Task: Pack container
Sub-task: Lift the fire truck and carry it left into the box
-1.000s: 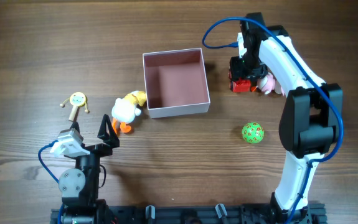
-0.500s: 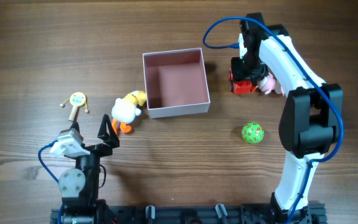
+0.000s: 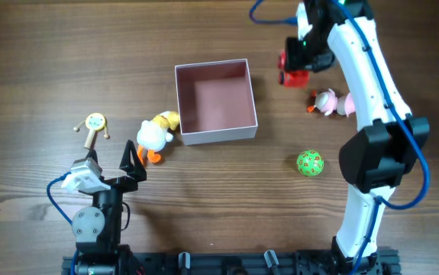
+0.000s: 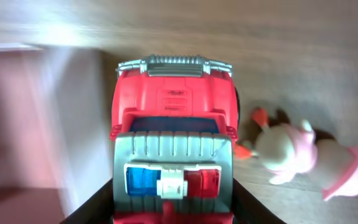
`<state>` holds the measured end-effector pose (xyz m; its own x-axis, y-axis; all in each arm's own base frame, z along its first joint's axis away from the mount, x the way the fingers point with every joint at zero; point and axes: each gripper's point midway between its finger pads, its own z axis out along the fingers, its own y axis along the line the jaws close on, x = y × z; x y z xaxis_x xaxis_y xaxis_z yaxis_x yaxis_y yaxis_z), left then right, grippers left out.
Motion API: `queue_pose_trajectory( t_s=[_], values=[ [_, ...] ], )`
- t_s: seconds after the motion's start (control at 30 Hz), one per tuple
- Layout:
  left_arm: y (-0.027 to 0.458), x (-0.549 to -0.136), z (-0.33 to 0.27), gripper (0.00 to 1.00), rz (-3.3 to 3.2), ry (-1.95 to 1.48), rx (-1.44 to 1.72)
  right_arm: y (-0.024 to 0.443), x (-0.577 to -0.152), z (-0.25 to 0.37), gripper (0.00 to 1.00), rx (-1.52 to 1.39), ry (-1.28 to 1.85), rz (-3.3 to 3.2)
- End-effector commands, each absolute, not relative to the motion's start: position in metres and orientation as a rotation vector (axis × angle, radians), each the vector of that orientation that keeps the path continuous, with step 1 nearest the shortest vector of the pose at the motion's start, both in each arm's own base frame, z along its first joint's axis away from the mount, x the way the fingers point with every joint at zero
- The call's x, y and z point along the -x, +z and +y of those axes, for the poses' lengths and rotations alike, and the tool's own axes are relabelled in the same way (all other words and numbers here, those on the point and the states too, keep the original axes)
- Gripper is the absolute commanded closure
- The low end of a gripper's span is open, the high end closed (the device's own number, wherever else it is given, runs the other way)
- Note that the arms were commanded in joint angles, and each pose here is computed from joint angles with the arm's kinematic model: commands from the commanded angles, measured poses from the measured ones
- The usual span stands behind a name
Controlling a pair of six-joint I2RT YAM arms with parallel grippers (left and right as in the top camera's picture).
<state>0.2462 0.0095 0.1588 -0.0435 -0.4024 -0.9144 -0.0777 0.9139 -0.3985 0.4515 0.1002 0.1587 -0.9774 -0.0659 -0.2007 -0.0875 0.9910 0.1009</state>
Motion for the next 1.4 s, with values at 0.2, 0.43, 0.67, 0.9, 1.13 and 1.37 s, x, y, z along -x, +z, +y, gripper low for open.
queue_pose_trajectory(
  t_s=[0.2, 0.43, 0.67, 0.9, 1.13, 1.37],
  values=[
    [0.159, -0.246, 0.01, 0.0, 1.6, -0.274, 0.377, 0.219, -0.429, 0.231, 0.59, 0.375, 0.465, 2.773],
    [0.159, -0.246, 0.01, 0.0, 1.6, -0.274, 0.377, 0.206, -0.416, 0.271, 0.55, 0.501, 0.21, 2.716],
    [0.159, -0.246, 0.01, 0.0, 1.6, -0.274, 0.377, 0.183, -0.418, 0.276, 0.55, 0.473, 0.172, 2.751],
    [0.159, -0.246, 0.01, 0.0, 1.599, -0.274, 0.377, 0.141, -0.42, 0.275, 0.55, 0.489, 0.115, 2.843],
    [0.159, -0.246, 0.01, 0.0, 1.6, -0.274, 0.377, 0.107, -0.42, 0.253, 0.54, 0.462, -0.095, 2.917],
    [0.159, -0.246, 0.01, 0.0, 1.6, -0.274, 0.377, 0.099, -0.423, 0.255, 0.53, 0.451, -0.092, 2.919]
  ],
)
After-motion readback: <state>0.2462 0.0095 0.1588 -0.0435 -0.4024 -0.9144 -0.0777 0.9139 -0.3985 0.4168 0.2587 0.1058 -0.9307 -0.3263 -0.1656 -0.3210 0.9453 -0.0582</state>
